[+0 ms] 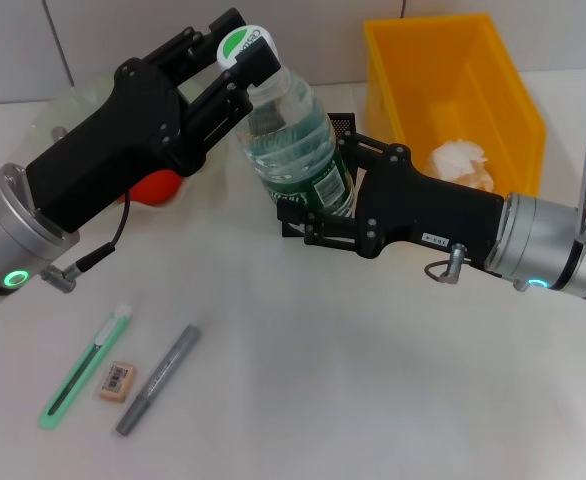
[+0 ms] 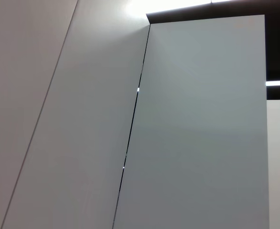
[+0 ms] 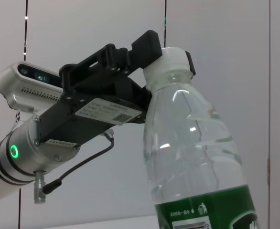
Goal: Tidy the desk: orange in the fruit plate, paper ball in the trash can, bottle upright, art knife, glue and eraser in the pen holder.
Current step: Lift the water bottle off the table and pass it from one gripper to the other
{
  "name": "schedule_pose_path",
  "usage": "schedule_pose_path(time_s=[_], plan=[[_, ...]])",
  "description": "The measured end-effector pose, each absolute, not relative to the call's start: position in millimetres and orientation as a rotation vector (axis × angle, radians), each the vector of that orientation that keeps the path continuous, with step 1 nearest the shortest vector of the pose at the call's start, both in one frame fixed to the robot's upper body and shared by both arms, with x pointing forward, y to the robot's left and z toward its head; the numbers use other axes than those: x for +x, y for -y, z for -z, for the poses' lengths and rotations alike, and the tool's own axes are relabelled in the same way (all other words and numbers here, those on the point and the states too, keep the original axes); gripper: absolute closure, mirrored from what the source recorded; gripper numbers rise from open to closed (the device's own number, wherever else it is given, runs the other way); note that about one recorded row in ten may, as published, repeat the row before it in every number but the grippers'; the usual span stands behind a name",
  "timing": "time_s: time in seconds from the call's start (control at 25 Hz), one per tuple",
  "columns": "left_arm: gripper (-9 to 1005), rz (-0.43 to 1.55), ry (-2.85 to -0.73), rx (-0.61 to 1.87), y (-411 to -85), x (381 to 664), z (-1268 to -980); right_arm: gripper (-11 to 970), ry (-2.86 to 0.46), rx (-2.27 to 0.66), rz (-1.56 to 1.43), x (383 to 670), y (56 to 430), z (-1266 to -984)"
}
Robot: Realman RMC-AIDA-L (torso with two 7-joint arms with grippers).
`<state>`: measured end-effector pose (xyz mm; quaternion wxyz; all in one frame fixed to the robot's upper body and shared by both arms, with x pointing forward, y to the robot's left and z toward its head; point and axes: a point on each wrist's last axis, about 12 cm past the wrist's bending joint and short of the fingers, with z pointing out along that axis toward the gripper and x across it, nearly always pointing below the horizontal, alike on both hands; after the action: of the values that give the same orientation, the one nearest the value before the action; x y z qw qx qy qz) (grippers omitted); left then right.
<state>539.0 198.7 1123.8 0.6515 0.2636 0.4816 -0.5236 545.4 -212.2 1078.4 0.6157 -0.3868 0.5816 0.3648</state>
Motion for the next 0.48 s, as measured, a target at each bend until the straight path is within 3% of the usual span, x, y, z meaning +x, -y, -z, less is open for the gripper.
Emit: schedule_pose_path(time_s=[0.48], plan=[[443, 1.191, -1.088, 0.555, -201.4, 538.2, -1123.0, 195, -1.340, -0.890, -0.840, 546.0, 212.0, -1078.7]])
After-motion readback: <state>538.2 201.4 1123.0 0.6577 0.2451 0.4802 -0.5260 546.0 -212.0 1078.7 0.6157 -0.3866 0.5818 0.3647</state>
